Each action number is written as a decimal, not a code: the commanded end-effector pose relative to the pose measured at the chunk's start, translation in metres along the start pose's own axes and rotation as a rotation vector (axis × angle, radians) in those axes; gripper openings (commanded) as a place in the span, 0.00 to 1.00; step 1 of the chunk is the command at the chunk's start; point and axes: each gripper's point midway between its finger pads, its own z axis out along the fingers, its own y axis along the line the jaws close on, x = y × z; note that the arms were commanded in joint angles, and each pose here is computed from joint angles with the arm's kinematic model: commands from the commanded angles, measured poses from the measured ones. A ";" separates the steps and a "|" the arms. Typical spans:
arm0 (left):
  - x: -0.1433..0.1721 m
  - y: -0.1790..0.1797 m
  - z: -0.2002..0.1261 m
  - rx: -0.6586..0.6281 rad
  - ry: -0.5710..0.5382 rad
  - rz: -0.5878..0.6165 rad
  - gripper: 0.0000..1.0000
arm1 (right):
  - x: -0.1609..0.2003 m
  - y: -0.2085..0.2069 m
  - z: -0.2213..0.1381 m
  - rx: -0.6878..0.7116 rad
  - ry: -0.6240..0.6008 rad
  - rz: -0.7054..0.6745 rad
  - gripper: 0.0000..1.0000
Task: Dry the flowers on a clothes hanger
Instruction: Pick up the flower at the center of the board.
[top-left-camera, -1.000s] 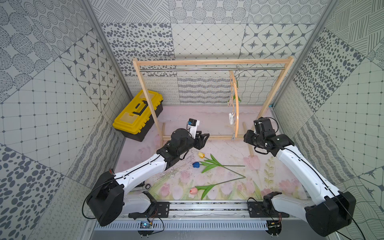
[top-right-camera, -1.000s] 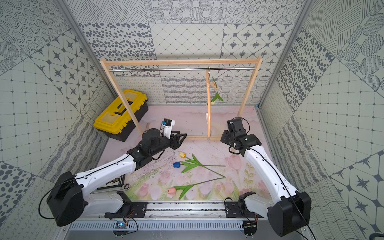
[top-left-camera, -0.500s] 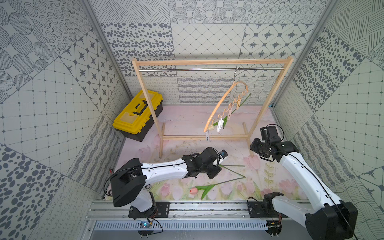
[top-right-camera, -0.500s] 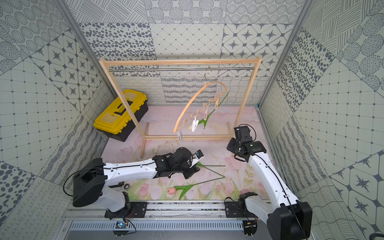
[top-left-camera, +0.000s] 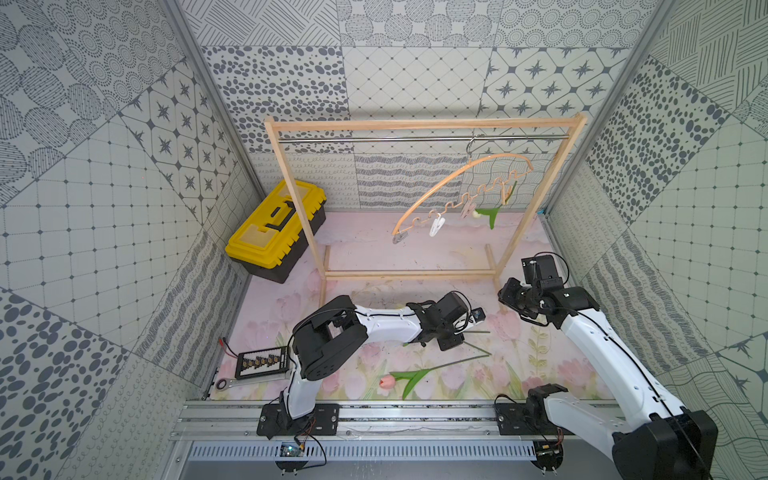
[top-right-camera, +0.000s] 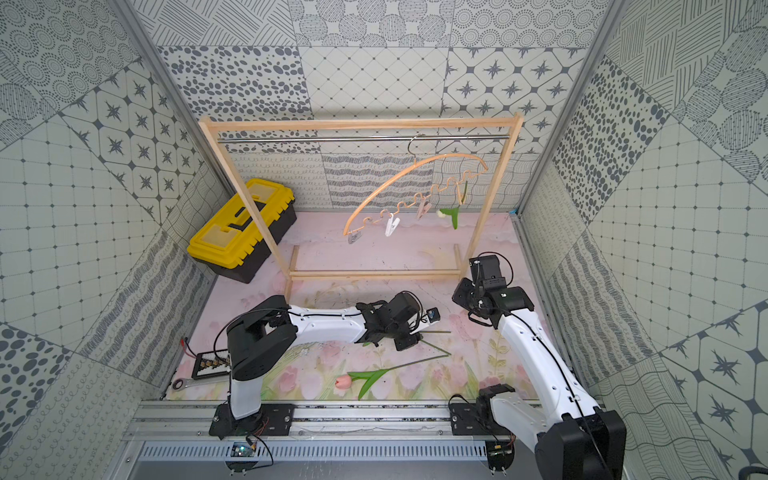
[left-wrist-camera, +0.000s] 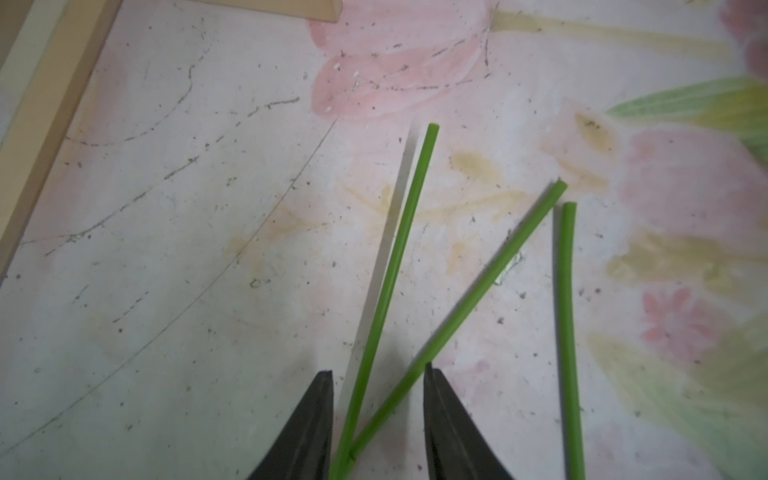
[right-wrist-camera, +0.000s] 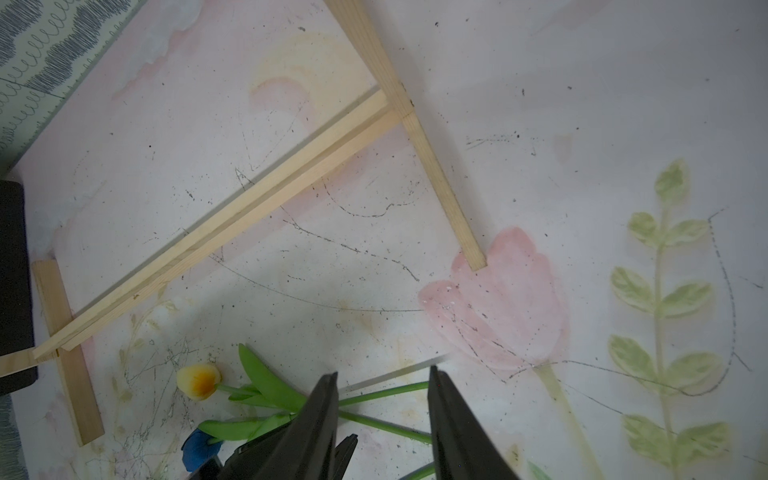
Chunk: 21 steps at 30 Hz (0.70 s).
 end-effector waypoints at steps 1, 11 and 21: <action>-0.009 0.014 0.014 -0.021 -0.009 0.130 0.38 | -0.006 0.006 -0.006 -0.043 -0.035 0.001 0.41; 0.003 0.039 0.022 -0.049 0.021 0.099 0.16 | -0.008 0.008 -0.012 -0.063 -0.048 -0.002 0.38; -0.024 0.071 -0.003 -0.106 -0.073 -0.042 0.00 | -0.011 0.030 -0.023 -0.202 -0.081 -0.015 0.34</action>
